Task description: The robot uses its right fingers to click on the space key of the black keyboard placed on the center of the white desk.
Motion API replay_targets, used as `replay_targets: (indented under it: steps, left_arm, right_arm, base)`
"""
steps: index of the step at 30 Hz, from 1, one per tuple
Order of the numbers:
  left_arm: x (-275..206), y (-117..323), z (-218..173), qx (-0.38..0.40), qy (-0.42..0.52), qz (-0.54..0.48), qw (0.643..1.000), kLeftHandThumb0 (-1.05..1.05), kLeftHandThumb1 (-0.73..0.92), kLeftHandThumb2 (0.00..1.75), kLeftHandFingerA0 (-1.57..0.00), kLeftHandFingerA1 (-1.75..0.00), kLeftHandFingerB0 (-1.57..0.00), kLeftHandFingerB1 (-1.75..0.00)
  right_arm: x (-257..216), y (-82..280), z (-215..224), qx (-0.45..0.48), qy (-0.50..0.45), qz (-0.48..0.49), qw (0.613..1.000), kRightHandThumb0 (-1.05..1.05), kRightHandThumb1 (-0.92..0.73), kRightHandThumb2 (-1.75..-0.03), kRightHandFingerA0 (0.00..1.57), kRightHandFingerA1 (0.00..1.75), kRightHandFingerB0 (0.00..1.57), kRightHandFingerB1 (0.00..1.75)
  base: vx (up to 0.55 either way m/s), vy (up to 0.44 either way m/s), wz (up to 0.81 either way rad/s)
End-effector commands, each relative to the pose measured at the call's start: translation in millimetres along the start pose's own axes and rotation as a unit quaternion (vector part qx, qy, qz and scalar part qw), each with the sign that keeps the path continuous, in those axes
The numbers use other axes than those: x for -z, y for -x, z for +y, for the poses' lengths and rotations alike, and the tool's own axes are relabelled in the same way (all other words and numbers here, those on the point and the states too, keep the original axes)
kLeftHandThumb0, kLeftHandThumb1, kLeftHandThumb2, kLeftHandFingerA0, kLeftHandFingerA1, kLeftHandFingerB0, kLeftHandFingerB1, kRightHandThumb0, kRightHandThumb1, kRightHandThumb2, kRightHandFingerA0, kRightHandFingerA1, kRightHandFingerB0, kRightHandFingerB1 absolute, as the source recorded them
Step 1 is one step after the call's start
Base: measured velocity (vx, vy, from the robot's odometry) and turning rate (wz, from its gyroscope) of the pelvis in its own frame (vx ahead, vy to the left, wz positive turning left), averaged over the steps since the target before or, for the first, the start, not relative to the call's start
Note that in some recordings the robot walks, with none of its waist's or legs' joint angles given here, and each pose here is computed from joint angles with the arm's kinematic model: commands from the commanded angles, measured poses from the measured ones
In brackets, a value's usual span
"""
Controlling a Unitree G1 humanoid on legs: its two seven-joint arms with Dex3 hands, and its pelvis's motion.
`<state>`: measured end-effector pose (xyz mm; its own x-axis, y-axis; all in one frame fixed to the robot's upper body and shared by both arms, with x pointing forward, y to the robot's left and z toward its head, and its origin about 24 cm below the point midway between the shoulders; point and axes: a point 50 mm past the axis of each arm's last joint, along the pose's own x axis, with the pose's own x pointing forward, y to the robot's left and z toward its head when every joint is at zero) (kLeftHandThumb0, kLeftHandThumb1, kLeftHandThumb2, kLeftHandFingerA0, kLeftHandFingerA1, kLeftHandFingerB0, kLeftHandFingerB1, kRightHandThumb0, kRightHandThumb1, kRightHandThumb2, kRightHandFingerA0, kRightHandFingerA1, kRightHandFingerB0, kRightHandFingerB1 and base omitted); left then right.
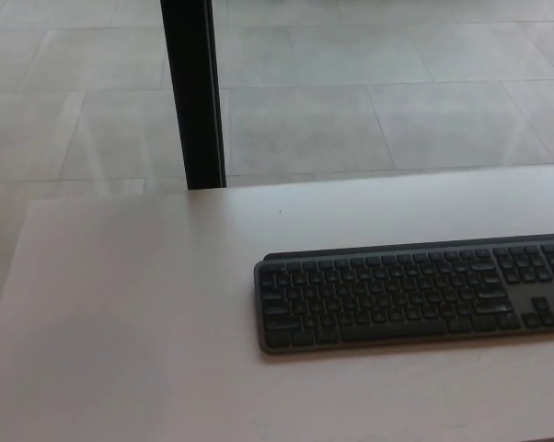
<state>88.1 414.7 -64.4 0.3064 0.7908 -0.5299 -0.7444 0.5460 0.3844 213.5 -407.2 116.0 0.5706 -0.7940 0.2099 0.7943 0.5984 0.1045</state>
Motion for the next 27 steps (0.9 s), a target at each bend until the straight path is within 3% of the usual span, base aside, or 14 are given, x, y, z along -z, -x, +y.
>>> replay_targets:
  steps: [1,3,7,13,14,18,19,20,21,23,24,25,26,27]
  left_arm:
    - [-10,-2,5,-0.016,0.027,-0.016,0.999,-0.48,0.55,0.57,-0.89,-0.87,-0.77,-0.59]
    - [-10,-2,5,-0.018,0.032,-0.019,0.999,-0.5,0.55,0.58,-0.89,-0.84,-0.8,-0.6]
    - [-11,-2,3,-0.015,0.031,-0.019,0.999,-0.49,0.54,0.58,-0.92,-0.91,-0.78,-0.59]
    - [-11,-2,3,-0.02,0.023,-0.019,0.999,-0.5,0.54,0.57,-0.89,-0.84,-0.77,-0.58]
    - [-11,-2,4,-0.018,0.027,-0.019,0.999,-0.5,0.55,0.58,-0.88,-0.84,-0.77,-0.58]
    - [-11,-2,3,-0.021,0.034,-0.016,0.999,-0.49,0.53,0.57,-0.92,-0.82,-0.78,-0.57]
    - [-11,-2,3,-0.021,0.032,-0.016,0.999,-0.49,0.53,0.57,-0.92,-0.85,-0.76,-0.58]
    - [-11,-3,3,-0.02,0.032,-0.016,0.999,-0.49,0.53,0.57,-0.92,-0.85,-0.76,-0.58]
    - [-11,-3,3,-0.02,0.034,-0.017,0.999,-0.5,0.53,0.57,-0.9,-0.86,-0.76,-0.58]
    - [-11,-3,3,-0.017,0.032,-0.018,0.999,-0.51,0.54,0.58,-0.87,-0.83,-0.76,-0.58]
    - [-12,-3,3,-0.017,0.033,-0.018,0.999,-0.49,0.54,0.58,-0.9,-0.88,-0.74,-0.58]
    - [-12,-3,3,-0.017,0.033,-0.018,0.999,-0.49,0.54,0.58,-0.9,-0.88,-0.74,-0.58]
    - [-12,-3,4,-0.018,0.039,-0.017,0.999,-0.48,0.54,0.57,-0.92,-0.89,-0.77,-0.59]
    - [-12,-3,4,-0.018,0.04,-0.017,0.999,-0.48,0.54,0.57,-0.92,-0.89,-0.77,-0.59]
  right_arm:
    - [-40,28,77,-0.159,-0.032,-0.017,0.987,-0.28,-0.67,-0.59,0.86,0.87,0.53,0.44]
    - [-38,43,99,-0.234,-0.014,-0.029,0.972,-0.27,-0.66,-0.59,0.8,0.82,0.51,0.44]
    - [-30,57,121,-0.292,0.029,-0.017,0.956,-0.27,-0.64,-0.59,0.81,0.7,0.56,0.44]
    - [-7,78,154,-0.394,0.108,-0.004,0.913,-0.32,-0.61,-0.58,0.81,0.83,0.59,0.44]
    - [-3,81,157,-0.412,0.131,-0.001,0.902,-0.39,-0.5,-0.87,0.81,0.85,0.54,0.59]
    - [9,89,165,-0.449,0.173,0.004,0.877,-0.4,-0.48,-0.86,0.79,0.84,0.59,0.61]
    - [11,91,166,-0.458,0.181,0.003,0.87,-0.36,-0.59,-0.57,0.84,0.89,0.64,0.46]
    - [13,92,168,-0.465,0.185,0.003,0.866,-0.36,-0.59,-0.57,0.84,0.89,0.64,0.46]
    - [15,93,171,-0.469,0.192,0.008,0.862,-0.36,-0.6,-0.59,0.76,1.28,0.64,0.46]
    - [20,98,176,-0.475,0.216,0.012,0.853,-0.35,-0.59,-0.58,0.79,1.28,0.66,0.46]
    - [22,100,180,-0.486,0.238,0.002,0.841,-0.41,-0.5,-0.88,0.86,1.13,0.58,0.61]
    - [22,100,180,-0.486,0.239,0.003,0.841,-0.41,-0.5,-0.88,0.86,1.13,0.58,0.61]
    - [23,101,183,-0.503,0.273,-0.034,0.819,-0.37,-0.48,-0.9,0.79,0.91,0.6,0.63]
    - [23,101,183,-0.505,0.278,-0.038,0.817,-0.37,-0.48,-0.9,0.79,0.91,0.6,0.63]
  base:
    - [0.0,0.0,0.0]
    - [0.0,0.0,0.0]
    - [0.0,0.0,0.0]
    - [0.0,0.0,0.0]
    - [0.0,0.0,0.0]
    - [0.0,0.0,0.0]
    - [0.0,0.0,0.0]
    - [0.0,0.0,0.0]
    - [0.0,0.0,0.0]
    - [0.0,0.0,0.0]
    - [0.0,0.0,0.0]
    - [0.0,0.0,0.0]
    - [0.0,0.0,0.0]
    - [0.0,0.0,0.0]
